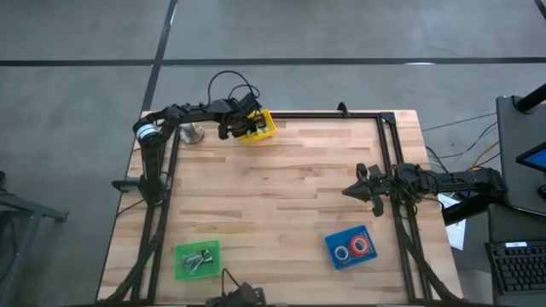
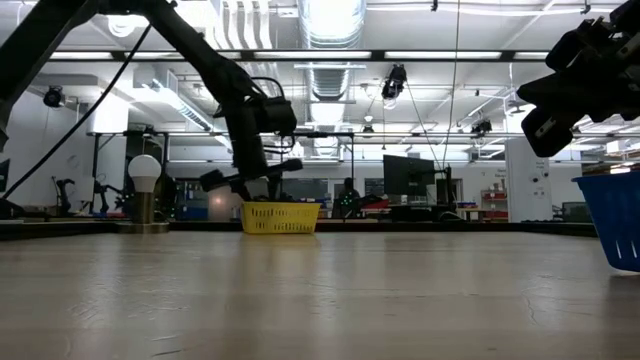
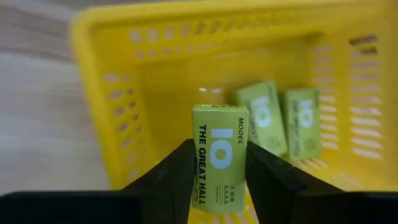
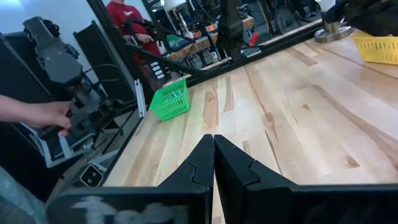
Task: Pick and place Stapler, Stapler remover, tape
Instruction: Put the green staple box into the yellow basket
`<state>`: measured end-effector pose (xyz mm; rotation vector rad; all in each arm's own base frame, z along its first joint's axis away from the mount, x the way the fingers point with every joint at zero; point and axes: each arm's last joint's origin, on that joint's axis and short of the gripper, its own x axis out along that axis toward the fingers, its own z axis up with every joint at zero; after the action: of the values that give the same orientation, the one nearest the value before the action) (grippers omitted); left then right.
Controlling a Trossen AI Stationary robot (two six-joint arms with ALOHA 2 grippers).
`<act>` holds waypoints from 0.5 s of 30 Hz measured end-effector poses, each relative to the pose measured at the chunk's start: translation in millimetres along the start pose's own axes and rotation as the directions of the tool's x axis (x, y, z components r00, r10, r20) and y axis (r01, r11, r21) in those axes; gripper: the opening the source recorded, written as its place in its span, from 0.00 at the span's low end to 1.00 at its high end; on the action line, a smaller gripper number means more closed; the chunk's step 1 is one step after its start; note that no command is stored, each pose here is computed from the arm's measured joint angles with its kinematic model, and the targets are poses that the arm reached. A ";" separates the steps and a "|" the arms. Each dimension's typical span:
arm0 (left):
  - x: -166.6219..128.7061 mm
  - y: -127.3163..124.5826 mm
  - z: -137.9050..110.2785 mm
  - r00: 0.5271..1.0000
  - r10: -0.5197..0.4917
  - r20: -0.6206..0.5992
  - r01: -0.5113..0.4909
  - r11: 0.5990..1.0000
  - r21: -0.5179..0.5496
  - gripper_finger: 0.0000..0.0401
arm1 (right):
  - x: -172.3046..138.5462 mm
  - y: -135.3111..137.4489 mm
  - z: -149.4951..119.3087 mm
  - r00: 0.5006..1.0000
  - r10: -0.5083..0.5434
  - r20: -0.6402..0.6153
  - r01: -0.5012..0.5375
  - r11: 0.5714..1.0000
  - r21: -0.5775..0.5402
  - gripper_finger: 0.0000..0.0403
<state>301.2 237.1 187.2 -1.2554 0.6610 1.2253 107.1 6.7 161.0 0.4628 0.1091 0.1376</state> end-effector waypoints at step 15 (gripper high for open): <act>-6.6 -5.8 1.2 1.000 0.012 0.022 -0.012 1.000 0.006 0.62 | 0.0 0.0 0.0 1.000 0.000 0.000 0.000 1.000 0.000 0.02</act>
<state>304.4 236.9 195.5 -1.2324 0.6567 1.2442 107.1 6.7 161.0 0.4629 0.1095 0.1374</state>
